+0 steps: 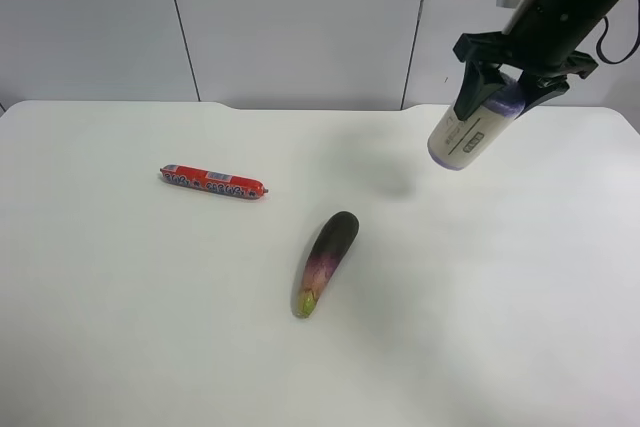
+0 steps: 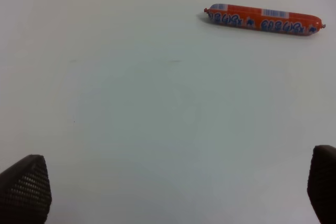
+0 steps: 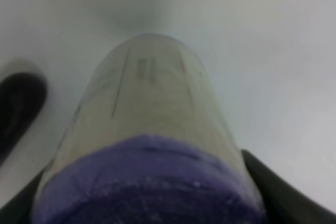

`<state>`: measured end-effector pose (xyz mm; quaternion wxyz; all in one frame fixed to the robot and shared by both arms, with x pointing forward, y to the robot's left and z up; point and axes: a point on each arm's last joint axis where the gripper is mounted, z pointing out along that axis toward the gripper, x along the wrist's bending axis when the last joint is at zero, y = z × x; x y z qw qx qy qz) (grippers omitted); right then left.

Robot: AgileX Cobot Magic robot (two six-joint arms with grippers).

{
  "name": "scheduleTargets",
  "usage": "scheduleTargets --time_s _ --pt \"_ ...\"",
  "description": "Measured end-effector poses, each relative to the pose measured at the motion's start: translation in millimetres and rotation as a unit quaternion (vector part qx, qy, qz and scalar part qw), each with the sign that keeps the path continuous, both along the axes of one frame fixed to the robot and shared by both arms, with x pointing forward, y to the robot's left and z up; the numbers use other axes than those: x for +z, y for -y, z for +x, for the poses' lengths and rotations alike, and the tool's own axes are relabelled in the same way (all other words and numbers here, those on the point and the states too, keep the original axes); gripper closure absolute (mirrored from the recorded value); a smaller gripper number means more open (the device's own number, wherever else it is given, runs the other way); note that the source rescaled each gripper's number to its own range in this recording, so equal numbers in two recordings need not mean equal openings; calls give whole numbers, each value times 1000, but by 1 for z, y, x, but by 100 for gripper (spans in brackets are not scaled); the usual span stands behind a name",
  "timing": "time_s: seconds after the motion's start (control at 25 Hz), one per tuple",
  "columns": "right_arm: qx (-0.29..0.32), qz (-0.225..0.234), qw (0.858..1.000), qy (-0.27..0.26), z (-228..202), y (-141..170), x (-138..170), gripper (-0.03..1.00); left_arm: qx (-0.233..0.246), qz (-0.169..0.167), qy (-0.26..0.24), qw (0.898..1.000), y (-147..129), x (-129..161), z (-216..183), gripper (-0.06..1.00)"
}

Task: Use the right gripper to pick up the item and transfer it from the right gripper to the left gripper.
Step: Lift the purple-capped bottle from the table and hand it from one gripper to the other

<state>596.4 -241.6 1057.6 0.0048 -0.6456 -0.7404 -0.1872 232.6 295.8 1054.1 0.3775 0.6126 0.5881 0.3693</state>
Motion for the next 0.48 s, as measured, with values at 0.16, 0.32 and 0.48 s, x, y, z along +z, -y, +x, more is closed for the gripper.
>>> scheduleTargets --time_s 0.16,0.32,0.48 --pt "16 22 1000 7 -11 -3 17 97 0 0 0 1000 0 0 0 -6" --pt "34 45 998 15 -20 -9 30 97 0 0 0 1000 0 0 0 -6" --pt "80 47 995 21 -29 -32 34 97 0 0 0 1000 0 0 0 -6"
